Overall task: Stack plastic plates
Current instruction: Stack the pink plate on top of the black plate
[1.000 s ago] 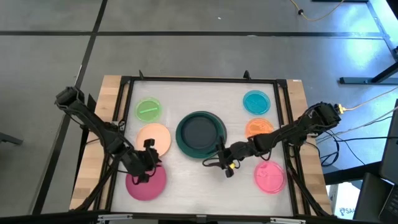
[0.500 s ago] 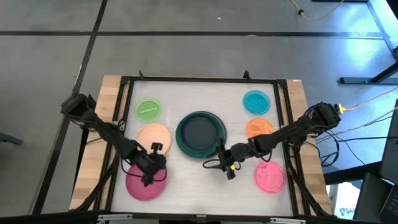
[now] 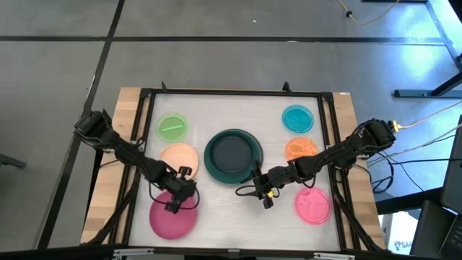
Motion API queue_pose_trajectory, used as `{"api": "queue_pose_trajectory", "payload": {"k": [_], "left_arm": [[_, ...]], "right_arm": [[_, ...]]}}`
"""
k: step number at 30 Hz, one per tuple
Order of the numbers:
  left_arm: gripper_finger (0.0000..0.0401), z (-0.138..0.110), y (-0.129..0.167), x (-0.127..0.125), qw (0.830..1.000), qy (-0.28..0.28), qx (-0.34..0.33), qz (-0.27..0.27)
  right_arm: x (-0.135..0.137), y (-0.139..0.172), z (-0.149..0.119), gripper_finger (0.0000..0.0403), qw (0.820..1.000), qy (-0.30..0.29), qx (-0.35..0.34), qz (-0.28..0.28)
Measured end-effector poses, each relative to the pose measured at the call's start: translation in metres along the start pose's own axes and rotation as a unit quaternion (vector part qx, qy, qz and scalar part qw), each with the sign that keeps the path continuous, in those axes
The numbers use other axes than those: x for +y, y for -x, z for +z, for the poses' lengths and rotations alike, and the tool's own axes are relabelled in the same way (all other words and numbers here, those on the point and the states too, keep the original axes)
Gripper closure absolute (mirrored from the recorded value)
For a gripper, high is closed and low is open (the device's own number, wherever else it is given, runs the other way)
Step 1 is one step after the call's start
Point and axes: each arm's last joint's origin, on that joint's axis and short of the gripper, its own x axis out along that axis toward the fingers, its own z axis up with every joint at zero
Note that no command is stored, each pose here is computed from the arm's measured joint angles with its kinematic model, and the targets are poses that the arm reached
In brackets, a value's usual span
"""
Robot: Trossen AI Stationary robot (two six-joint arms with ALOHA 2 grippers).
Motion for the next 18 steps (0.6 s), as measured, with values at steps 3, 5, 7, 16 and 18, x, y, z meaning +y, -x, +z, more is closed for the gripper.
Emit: {"api": "queue_pose_trajectory", "payload": {"k": [3,5,7,16,18], "left_arm": [[0.0326,0.0009,0.0012,0.0018,1.0,0.022,-0.004,0.001],[0.0326,0.0012,0.0012,0.0028,0.999,0.043,-0.003,0.001],[0.0326,0.0015,0.001,0.0039,0.998,0.059,-0.003,0.002],[0.0355,0.0022,0.0007,0.0058,0.999,0.051,0.001,-0.011],[0.038,0.0033,0.0006,0.0078,0.998,0.056,0.0,-0.012]], "right_arm": [[0.0,0.0,0.0,0.0196,1.0,0.0,0.0,0.0],[0.0,0.0,0.0002,0.0196,1.0,0.0,-0.001,0.0],[0.0,-0.0001,0.0005,0.0196,1.0,0.0,-0.003,0.0],[0.0,-0.0002,0.0004,0.0196,1.0,0.0,-0.003,0.0],[0.0,-0.0002,0.0003,0.0196,1.0,0.0,-0.002,0.0]]}}
